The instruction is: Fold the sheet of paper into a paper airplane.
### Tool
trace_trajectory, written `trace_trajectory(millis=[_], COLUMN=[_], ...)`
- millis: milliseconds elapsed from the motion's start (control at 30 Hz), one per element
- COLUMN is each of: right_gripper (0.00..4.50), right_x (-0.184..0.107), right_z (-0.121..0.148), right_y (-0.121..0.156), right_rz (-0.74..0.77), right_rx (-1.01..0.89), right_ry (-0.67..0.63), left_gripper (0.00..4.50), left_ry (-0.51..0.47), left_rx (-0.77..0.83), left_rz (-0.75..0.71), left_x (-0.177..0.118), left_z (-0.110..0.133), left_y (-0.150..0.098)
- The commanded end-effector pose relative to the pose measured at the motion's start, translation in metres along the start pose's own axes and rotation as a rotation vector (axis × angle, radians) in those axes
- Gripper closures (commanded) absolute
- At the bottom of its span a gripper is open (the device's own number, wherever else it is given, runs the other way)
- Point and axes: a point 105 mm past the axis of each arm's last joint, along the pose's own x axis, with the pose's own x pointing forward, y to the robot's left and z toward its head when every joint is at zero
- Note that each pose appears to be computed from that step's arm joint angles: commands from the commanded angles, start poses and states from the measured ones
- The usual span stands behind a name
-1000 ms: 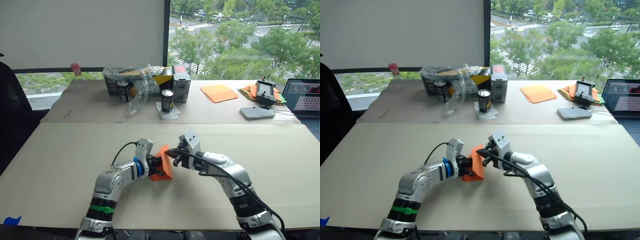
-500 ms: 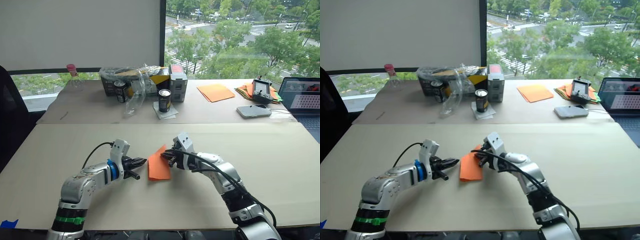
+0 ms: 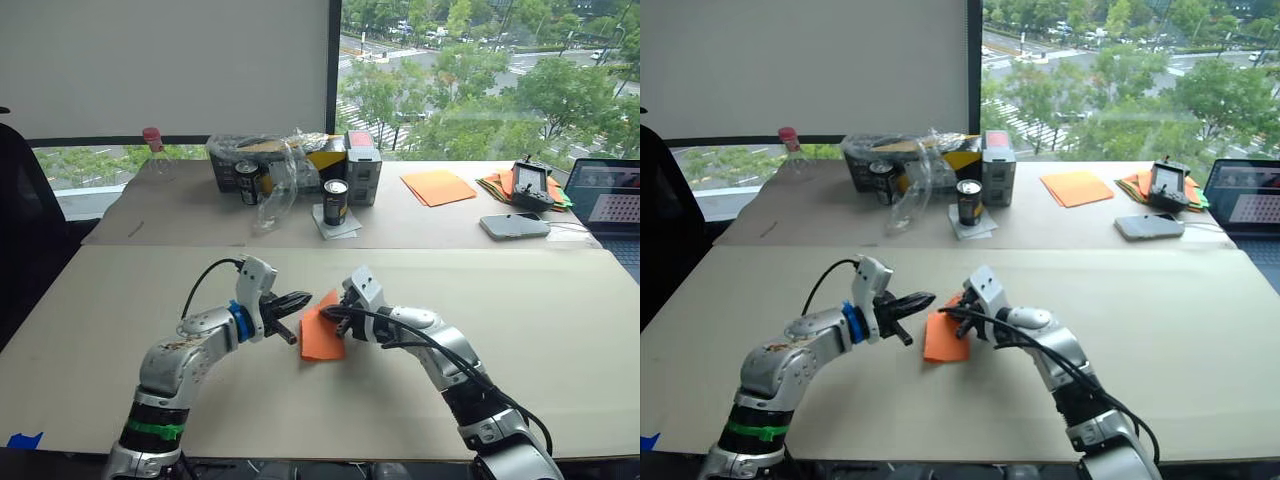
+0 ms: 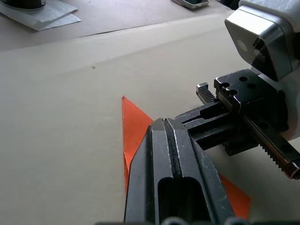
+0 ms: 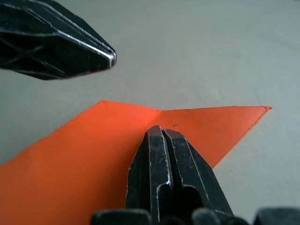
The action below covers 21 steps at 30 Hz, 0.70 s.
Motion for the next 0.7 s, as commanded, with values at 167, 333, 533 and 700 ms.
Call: trace_trajectory(millis=[167, 333, 533, 700], right_gripper=[4.5, 4.5, 4.5, 4.5], right_x=[-0.017, -0.016, -0.008, 0.004], right_z=[-0.017, -0.011, -0.005, -0.005], right_y=[-0.013, -0.01, -0.017, -0.035], right_rz=[-0.096, -0.087, -0.107, -0.145], right_rx=[0.055, 0.042, 0.016, 0.011], right_ry=[0.043, 0.009, -0.001, -0.021], left_gripper=[4.48, 4.48, 4.48, 4.48], left_ry=[0.09, 0.141, 0.156, 0.161], left_rx=[0.073, 0.1, 0.097, 0.095], left_rz=[-0.003, -0.012, 0.0, 0.003], left_x=[0.003, 0.005, 0.005, 0.002], left_z=[-0.029, -0.04, -0.044, -0.046], left_y=[-0.003, -0.001, 0.003, 0.002])
